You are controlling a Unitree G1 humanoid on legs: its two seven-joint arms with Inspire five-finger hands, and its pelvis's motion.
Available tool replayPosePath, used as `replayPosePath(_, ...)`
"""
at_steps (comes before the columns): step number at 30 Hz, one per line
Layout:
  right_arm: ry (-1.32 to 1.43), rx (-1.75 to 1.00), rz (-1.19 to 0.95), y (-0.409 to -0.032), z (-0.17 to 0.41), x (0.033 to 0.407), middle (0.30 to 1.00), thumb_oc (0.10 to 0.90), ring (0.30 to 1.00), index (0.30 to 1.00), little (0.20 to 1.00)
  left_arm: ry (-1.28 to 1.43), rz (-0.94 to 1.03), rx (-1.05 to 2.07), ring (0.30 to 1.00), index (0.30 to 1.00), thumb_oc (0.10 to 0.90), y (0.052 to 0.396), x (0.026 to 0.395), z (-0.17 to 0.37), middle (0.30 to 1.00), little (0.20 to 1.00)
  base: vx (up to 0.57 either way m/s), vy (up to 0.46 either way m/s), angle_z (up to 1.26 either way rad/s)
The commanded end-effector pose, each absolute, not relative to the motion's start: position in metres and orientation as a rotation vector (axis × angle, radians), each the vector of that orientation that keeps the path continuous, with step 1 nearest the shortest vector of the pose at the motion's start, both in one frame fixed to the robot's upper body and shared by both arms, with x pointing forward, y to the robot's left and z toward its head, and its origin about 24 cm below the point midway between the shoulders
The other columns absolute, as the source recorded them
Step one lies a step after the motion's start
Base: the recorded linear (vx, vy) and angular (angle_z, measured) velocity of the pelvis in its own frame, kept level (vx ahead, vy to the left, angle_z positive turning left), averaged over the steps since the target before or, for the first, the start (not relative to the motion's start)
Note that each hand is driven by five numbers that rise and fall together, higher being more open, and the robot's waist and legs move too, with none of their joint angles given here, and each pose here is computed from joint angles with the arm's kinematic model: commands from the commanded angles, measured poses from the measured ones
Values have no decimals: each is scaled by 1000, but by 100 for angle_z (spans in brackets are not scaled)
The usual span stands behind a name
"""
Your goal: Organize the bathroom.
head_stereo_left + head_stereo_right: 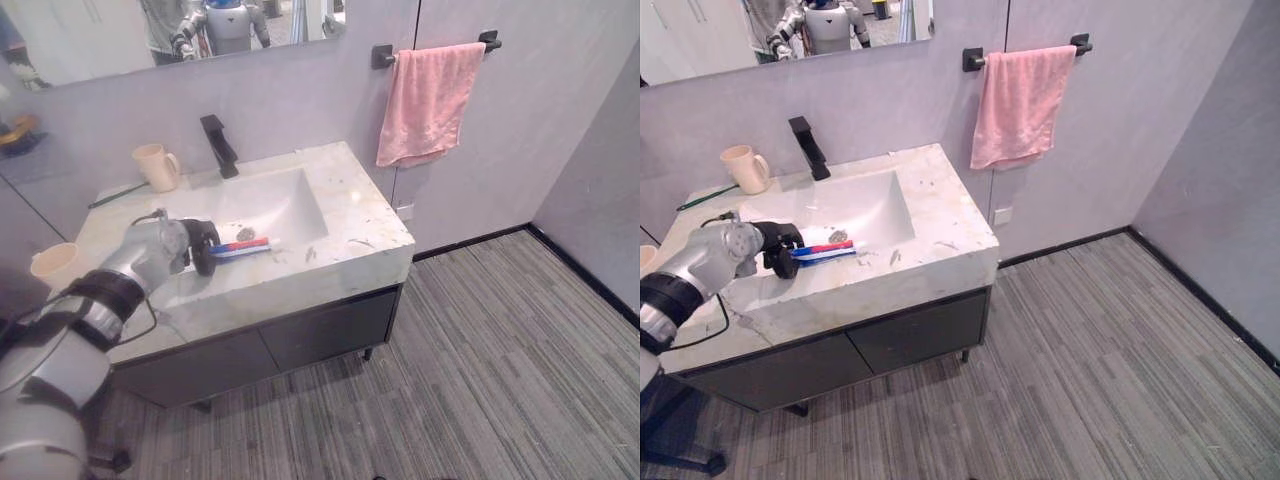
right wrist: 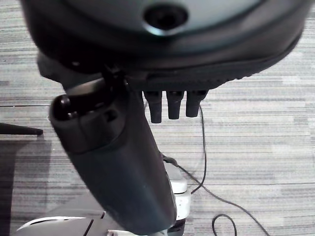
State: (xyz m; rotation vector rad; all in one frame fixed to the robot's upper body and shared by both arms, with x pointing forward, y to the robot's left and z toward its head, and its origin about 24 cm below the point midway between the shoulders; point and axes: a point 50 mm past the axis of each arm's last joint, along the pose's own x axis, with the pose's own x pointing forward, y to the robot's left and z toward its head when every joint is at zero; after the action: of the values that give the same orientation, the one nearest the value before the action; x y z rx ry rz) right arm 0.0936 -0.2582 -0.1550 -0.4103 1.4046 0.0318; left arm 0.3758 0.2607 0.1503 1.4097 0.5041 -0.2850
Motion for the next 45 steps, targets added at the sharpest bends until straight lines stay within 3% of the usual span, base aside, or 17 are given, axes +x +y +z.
replayPosePath(1, 1450, -490, 63, -265, -155, 82, 900, 800, 900, 900, 900, 563, -235, 1348, 300, 300, 400, 281, 372, 148, 300, 300, 0, 0, 0)
replayPosePath(9, 1456, -472, 60, -260, -158, 77, 900, 800, 900, 900, 900, 316, -125, 1166, 300, 300, 400, 264, 379, 160, 300, 300, 4, -4, 0)
replayPosePath(17, 1462, -434, -22, -263, -159, 67, 900, 800, 900, 900, 900, 116, -49, 981, 300, 300, 400, 245, 376, 217, 300, 300, 8, -7, 2)
replayPosePath(28, 1450, -372, -173, -274, -157, 64, 900, 800, 900, 900, 900, -68, 34, 815, 300, 300, 400, 248, 359, 280, 300, 300, 0, 0, 0)
replayPosePath(38, 1270, -257, -600, -322, -133, 76, 900, 800, 900, 900, 900, -122, 78, 720, 300, 300, 400, 264, 347, 311, 300, 300, 0, 0, 0)
replayPosePath(45, 900, -195, -930, -392, -75, 103, 900, 800, 900, 900, 900, -154, 110, 662, 300, 300, 400, 265, 345, 338, 300, 300, 1, 2, -1)
